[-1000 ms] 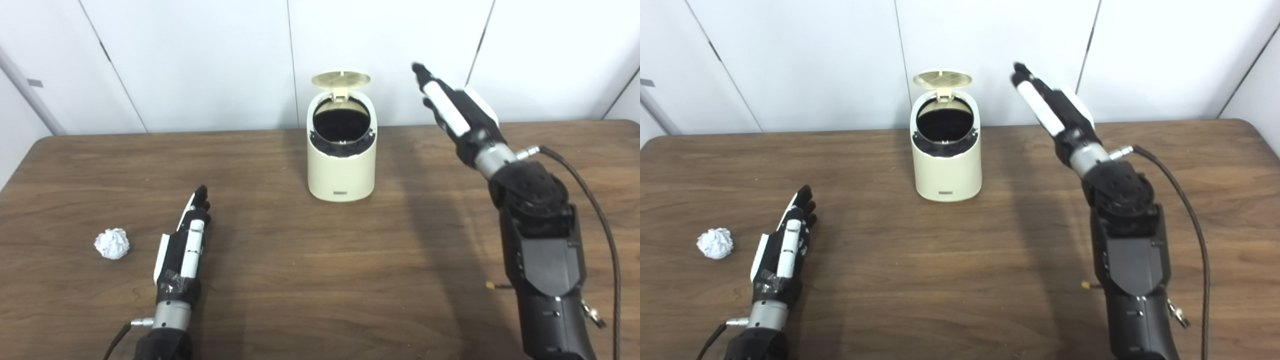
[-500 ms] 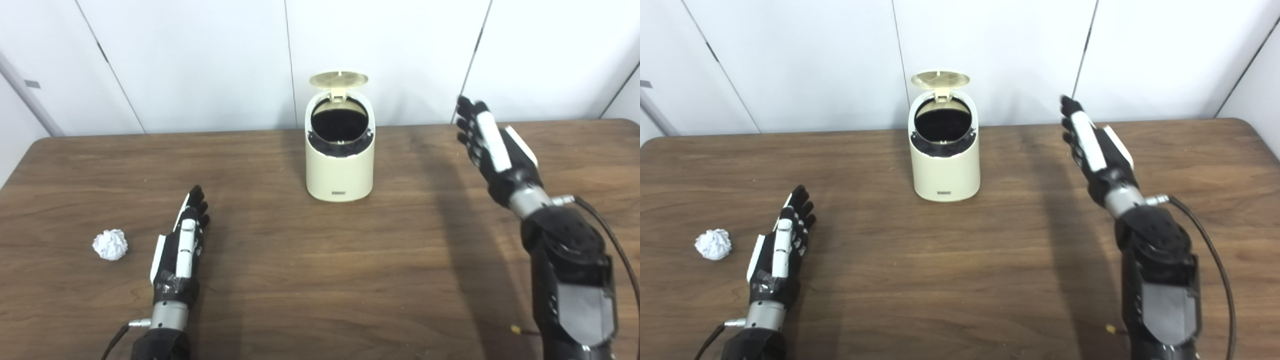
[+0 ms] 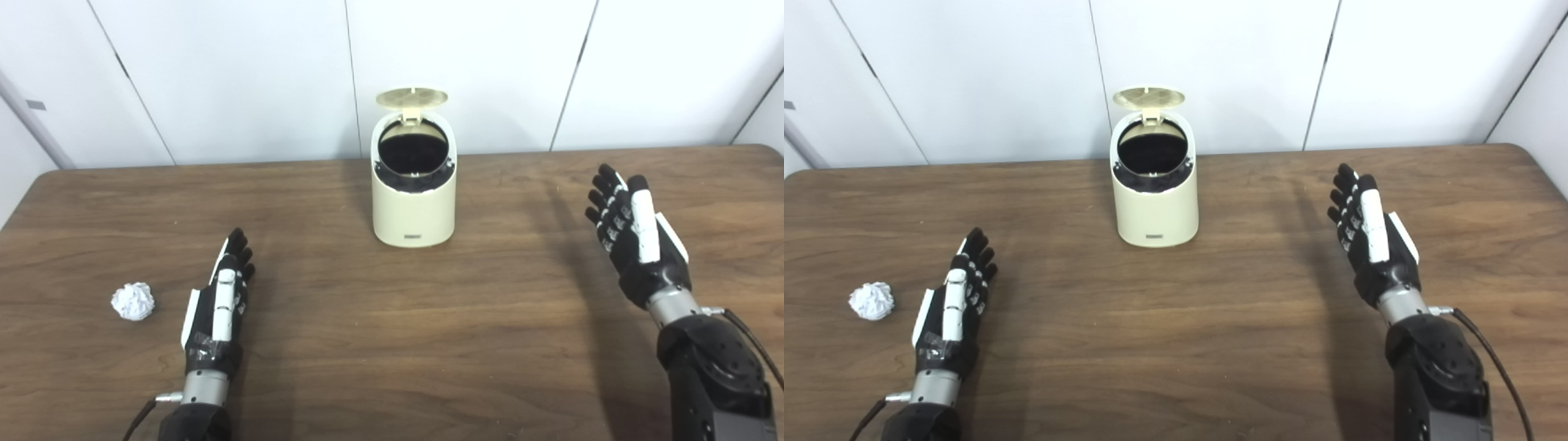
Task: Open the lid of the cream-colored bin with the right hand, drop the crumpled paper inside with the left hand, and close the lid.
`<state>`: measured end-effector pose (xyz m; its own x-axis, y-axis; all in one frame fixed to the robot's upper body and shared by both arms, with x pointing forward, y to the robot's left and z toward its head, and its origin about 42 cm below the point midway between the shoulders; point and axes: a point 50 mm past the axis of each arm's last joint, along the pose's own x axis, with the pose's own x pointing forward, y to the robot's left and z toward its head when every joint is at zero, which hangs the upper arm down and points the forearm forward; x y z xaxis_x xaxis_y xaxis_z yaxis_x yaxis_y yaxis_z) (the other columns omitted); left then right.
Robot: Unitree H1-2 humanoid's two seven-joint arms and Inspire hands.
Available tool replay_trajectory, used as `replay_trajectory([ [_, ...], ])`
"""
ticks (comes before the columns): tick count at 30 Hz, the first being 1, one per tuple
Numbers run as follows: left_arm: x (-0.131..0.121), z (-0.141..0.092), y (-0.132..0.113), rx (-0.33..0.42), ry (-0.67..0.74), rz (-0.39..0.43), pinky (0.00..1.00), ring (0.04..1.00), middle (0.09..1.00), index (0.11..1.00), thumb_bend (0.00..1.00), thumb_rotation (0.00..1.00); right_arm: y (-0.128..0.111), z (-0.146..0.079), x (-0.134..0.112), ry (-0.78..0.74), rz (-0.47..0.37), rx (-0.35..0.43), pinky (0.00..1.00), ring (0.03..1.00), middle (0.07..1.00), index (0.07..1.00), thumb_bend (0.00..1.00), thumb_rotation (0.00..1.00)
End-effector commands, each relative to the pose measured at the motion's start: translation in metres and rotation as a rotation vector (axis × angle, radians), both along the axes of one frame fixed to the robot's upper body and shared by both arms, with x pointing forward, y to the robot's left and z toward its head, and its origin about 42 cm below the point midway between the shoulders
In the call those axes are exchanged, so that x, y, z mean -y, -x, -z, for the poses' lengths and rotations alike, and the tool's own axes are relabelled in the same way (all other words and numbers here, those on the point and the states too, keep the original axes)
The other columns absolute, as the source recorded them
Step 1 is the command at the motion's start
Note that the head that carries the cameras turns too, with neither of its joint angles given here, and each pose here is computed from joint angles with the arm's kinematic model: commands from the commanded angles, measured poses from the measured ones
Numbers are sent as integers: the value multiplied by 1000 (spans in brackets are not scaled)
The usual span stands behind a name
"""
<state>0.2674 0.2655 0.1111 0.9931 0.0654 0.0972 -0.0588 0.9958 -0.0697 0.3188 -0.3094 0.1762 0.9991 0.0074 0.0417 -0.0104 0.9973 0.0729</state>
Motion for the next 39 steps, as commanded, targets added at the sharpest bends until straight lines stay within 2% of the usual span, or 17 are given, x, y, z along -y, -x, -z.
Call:
replay_trajectory([
  [1, -5, 13, 4, -42, 1, 1, 1000, 1000, 1000, 1000, 463, 945, -3, -10, 0, -16, -1, 95, 1000, 1000, 1000, 999, 562, 1000],
  [7, -6, 11, 3, -38, 18, -3, 1000, 1000, 1000, 1000, 467, 924, 2, 3, -4, -46, 18, 117, 1000, 1000, 1000, 989, 547, 1000],
  [22, -7, 11, 3, -38, 20, -3, 1000, 1000, 1000, 1000, 505, 901, 20, 29, -20, 11, 102, 158, 1000, 1000, 1000, 954, 533, 987],
  [39, -11, 10, 2, -37, 8, -9, 1000, 1000, 1000, 1000, 509, 914, 35, 45, -23, 46, 109, 143, 1000, 1000, 1000, 964, 547, 1000],
])
